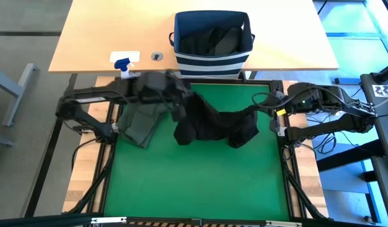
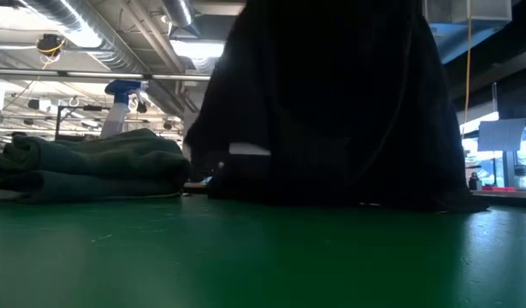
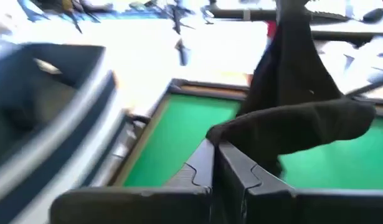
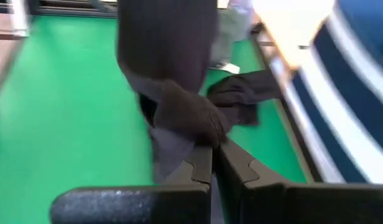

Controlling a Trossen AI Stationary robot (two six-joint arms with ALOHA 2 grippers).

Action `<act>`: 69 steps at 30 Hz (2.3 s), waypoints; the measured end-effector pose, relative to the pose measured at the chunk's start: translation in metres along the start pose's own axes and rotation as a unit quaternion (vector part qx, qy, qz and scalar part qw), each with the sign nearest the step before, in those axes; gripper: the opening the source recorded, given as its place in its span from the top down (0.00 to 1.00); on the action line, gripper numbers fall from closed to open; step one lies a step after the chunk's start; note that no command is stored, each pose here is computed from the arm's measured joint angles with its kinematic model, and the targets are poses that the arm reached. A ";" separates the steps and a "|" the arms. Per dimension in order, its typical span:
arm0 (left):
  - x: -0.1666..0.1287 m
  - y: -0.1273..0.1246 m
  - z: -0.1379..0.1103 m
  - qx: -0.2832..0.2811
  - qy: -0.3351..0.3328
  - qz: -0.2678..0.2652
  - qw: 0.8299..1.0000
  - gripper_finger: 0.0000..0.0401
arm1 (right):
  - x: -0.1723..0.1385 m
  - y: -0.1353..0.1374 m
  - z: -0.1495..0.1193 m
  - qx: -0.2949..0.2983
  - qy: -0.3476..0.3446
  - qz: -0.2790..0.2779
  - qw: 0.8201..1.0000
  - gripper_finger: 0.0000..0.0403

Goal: Fold Laundry from Bin
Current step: Fold the black shirt

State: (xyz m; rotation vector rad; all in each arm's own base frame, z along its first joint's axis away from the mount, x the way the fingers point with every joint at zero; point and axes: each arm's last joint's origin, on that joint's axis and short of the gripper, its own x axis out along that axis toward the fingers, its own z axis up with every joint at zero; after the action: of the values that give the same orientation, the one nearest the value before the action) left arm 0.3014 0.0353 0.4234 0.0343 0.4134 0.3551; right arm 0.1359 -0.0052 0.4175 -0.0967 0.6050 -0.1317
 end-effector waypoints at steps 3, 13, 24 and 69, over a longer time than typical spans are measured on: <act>-0.024 0.009 0.007 0.005 -0.026 0.051 0.998 0.99 | 0.000 -0.004 0.000 0.001 0.003 -0.064 0.998 0.99; -0.057 0.026 0.015 -0.008 -0.058 0.200 0.978 0.99 | -0.012 -0.018 0.021 0.035 -0.086 -0.280 0.955 0.99; -0.100 0.032 0.073 0.048 -0.260 0.128 0.956 0.99 | -0.080 -0.028 0.089 -0.015 -0.243 -0.229 0.942 0.99; -0.119 0.153 0.063 0.117 -0.079 0.315 0.939 0.99 | 0.018 -0.164 0.110 -0.067 0.050 -0.395 0.915 0.99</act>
State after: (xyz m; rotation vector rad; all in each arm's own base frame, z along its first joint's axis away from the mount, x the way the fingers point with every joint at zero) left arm 0.1739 0.1398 0.5435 0.4334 0.2749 0.9275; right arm 0.1981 -0.1641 0.5182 -0.4717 0.6492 -0.8873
